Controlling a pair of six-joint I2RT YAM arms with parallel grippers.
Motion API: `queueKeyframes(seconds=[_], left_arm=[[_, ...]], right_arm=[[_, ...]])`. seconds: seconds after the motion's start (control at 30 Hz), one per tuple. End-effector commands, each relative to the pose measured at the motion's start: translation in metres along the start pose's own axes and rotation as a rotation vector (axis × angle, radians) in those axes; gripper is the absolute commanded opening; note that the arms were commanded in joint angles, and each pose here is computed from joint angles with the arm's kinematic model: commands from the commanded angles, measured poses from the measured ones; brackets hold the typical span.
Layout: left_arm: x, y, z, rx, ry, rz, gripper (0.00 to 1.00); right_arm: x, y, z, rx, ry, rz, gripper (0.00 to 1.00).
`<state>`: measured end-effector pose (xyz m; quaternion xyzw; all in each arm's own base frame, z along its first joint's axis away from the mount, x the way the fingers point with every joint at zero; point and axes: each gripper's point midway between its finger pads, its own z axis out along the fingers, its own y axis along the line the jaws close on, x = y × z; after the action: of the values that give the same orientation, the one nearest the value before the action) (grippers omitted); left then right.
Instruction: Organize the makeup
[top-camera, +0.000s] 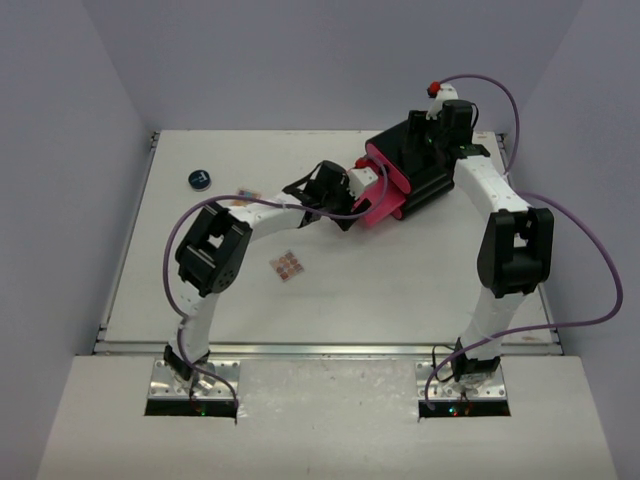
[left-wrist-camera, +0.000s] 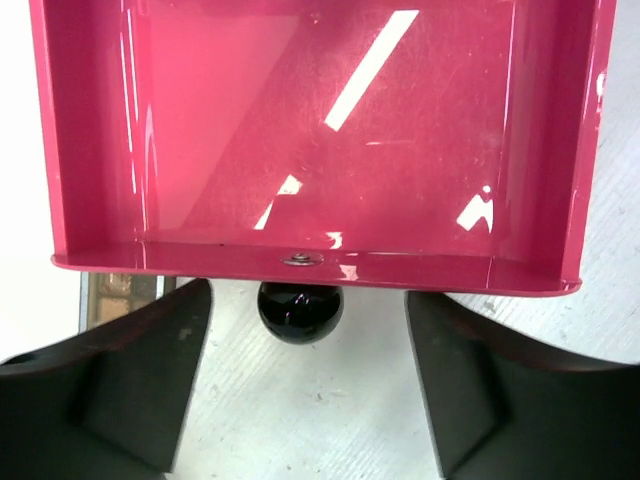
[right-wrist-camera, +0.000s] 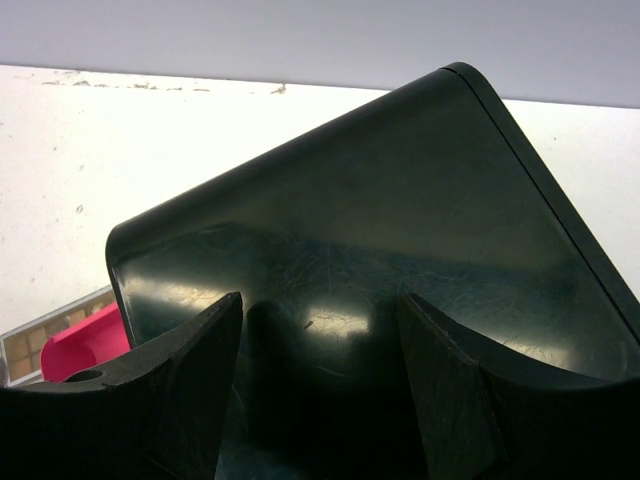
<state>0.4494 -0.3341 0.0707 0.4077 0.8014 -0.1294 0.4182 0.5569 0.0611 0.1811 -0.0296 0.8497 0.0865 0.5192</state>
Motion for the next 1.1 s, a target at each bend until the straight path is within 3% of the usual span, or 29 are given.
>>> queueKeyframes(seconds=[0.0, 0.13, 0.43, 0.8, 0.93, 1.07], left_arm=[[-0.045, 0.01, -0.032, -0.029, -0.107, 0.023, 0.85], [-0.05, 0.014, -0.042, -0.046, -0.103, 0.035, 0.97], [-0.045, 0.026, -0.072, -0.117, -0.038, 0.038, 1.0], [-0.052, 0.055, -0.141, -0.252, -0.052, 0.062, 1.0], [-0.047, 0.062, -0.16, -0.244, -0.028, 0.026, 1.0], [-0.037, 0.099, -0.192, -0.266, -0.034, -0.056, 1.0]], right_arm=[[0.083, -0.009, -0.008, 0.021, 0.281, 0.065, 0.66], [0.081, -0.005, -0.01, 0.005, 0.279, 0.067, 0.66], [0.072, 0.003, -0.011, -0.044, 0.263, 0.066, 0.66], [0.042, 0.016, -0.015, -0.105, 0.201, 0.07, 0.66], [0.04, 0.019, -0.014, -0.119, 0.204, 0.078, 0.66], [0.032, 0.02, -0.016, -0.127, 0.192, 0.073, 0.66]])
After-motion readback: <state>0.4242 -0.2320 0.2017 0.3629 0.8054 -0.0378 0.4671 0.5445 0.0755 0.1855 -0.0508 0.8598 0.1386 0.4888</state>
